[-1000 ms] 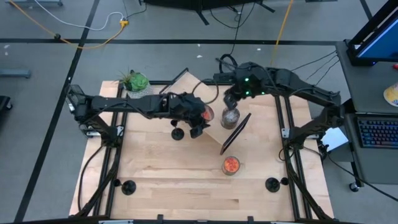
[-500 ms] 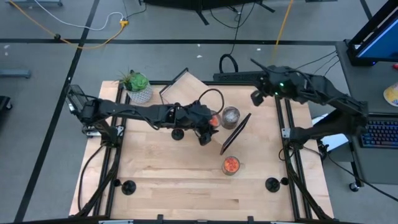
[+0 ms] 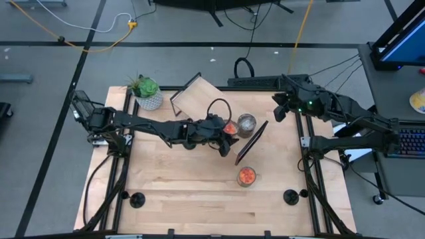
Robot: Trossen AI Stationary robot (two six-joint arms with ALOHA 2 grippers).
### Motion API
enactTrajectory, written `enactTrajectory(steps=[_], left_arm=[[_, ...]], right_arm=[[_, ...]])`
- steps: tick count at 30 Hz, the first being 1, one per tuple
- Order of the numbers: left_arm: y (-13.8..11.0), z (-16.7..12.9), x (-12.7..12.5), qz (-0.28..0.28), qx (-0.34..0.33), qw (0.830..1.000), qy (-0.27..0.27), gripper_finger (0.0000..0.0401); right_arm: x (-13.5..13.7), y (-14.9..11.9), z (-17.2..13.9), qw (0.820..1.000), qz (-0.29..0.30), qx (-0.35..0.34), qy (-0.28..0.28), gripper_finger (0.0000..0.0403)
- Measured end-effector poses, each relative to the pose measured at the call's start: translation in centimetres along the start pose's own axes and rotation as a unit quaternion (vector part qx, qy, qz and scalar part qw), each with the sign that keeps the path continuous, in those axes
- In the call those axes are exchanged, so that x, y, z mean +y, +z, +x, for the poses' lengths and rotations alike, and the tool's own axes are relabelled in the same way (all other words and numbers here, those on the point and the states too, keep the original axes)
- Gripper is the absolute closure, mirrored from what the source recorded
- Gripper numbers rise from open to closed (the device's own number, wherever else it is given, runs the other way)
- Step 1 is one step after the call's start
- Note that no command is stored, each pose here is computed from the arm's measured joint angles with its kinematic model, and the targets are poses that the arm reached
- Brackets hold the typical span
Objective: Pick & Place candle stick holders
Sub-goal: Put the top orange scented candle on the shelf
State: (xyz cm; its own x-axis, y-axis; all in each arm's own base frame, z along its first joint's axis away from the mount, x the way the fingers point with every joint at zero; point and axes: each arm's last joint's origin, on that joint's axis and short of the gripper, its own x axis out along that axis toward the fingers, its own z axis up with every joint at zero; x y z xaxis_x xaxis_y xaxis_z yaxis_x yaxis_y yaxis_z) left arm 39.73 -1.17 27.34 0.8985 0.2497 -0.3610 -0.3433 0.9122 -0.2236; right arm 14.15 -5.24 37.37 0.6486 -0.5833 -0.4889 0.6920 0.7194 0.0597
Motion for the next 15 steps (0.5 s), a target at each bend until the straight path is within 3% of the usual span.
enactTrajectory(steps=[7,15], left_arm=[[-0.7,0.5,0.1,-0.003,-0.018,1.000,0.015,0.0054],[-1.3,1.4,0.3,0.002,-0.026,0.999,0.040,0.0054]], right_arm=[[-0.8,-1.7,-0.6,1.000,-0.014,-0.006,0.002,0.0344],[-1.9,-2.3,-2.7,0.999,0.019,-0.040,0.013,0.0344]])
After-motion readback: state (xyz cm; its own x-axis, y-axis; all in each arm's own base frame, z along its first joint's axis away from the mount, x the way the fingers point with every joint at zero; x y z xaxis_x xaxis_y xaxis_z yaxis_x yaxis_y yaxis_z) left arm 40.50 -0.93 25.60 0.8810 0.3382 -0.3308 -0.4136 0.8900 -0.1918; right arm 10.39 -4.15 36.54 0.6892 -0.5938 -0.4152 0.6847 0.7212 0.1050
